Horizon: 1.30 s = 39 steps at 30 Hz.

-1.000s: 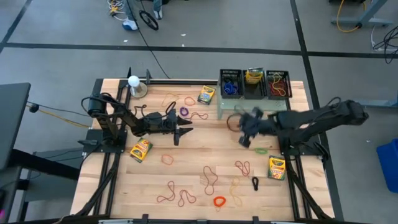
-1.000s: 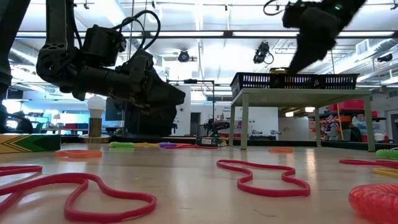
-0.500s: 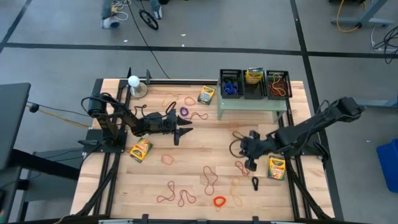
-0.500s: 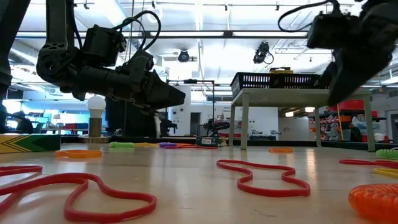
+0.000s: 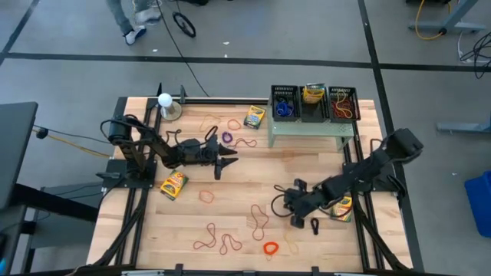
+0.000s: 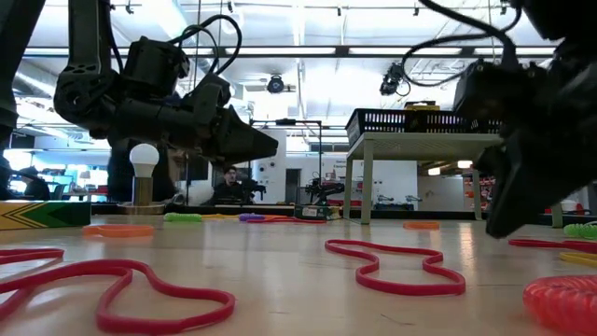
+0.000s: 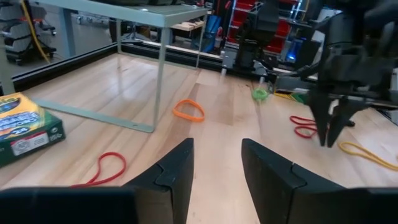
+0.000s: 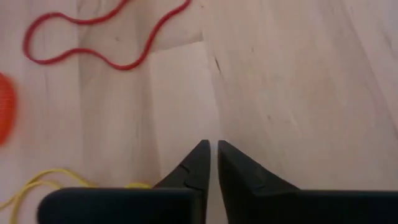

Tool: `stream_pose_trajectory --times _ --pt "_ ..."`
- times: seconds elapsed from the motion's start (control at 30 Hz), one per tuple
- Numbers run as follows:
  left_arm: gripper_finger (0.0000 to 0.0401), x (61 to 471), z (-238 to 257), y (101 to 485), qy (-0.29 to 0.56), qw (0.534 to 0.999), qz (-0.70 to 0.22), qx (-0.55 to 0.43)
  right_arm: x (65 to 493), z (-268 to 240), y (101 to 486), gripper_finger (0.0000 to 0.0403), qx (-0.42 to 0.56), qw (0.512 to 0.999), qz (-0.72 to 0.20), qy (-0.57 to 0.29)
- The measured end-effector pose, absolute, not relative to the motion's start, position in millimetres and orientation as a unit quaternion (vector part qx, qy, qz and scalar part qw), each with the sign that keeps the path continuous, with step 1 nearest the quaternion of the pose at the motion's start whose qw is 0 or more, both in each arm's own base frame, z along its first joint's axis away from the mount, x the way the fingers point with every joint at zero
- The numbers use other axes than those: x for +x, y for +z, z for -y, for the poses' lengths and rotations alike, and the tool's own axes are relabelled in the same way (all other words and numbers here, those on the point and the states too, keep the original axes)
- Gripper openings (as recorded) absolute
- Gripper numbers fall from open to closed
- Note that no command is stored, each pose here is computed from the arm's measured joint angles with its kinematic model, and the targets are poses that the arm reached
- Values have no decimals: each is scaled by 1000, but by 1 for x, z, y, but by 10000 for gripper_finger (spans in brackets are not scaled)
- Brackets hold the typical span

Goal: Pick & Place Office Desk Supplies
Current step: Put the middle yellow crayon box into the middle black basket on the shelf

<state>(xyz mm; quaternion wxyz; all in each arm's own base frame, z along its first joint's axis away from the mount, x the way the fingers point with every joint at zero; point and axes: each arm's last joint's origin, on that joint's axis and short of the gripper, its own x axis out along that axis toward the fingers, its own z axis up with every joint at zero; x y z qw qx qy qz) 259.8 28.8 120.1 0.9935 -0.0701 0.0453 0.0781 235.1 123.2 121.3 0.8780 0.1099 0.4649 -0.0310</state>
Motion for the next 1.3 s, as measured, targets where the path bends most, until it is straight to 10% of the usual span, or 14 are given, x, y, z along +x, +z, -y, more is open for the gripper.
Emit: stream_pose_trajectory --times 0.4,0.73,1.3 --pt "137 260 3 120 9 997 -69 -45 244 -113 121 121 2 909 -406 -96" --pt "86 226 54 134 -38 958 -246 -140 272 -64 129 9 -40 955 -286 -73" --pt "100 162 128 198 55 768 -633 -74 272 -54 136 12 -50 979 -191 -40"
